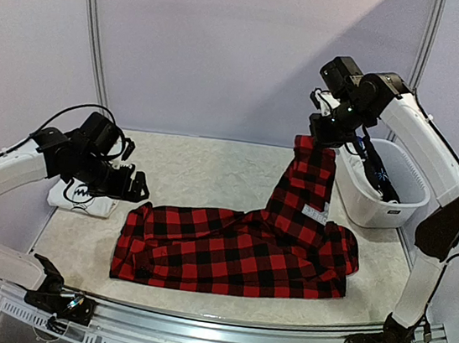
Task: Fold and stack the mixed laundry pile
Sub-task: Adjust the 1/3-folded shirt at the center of the board.
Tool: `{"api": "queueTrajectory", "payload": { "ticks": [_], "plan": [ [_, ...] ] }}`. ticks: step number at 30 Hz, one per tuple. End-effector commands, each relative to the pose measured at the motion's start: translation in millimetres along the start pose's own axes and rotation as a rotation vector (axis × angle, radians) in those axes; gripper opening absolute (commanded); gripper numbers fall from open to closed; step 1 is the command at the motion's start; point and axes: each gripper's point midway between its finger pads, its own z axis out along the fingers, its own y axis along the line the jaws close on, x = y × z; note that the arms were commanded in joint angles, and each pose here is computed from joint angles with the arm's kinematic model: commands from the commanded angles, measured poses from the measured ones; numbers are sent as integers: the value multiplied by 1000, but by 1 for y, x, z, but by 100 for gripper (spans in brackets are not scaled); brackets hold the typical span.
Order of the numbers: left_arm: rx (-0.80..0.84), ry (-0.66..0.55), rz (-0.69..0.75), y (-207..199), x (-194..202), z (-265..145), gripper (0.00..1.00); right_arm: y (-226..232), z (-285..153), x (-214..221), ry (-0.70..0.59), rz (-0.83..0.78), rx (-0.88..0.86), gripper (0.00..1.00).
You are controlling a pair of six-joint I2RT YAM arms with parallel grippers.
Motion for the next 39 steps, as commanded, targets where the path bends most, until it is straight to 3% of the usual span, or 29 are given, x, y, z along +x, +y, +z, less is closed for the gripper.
{"api": "queueTrajectory", "payload": {
  "ticks": [1, 15, 22, 27, 33, 36, 39],
  "plan": [
    [-14, 4, 33, 4, 6, -6, 99, 40, -14, 20, 54, 116, -130, 0],
    [-3, -12, 53, 8, 11, -20, 100, 181, 44, 93, 219, 152, -399, 0],
    [-4, -5, 65, 10, 14, -21, 100, 217, 91, 126, 307, 146, -412, 0],
    [0, -6, 69, 10, 14, -21, 100, 235, 113, 141, 364, 173, -472, 15],
    [24, -14, 71, 5, 11, -20, 100, 259, 94, 128, 342, 149, -637, 45],
    [99, -5, 62, -10, 6, -16, 100, 247, 80, 115, 304, 142, -632, 56],
    [141, 17, 61, -21, -1, -11, 100, 213, 76, 109, 284, 176, -563, 59]
  ]
}}
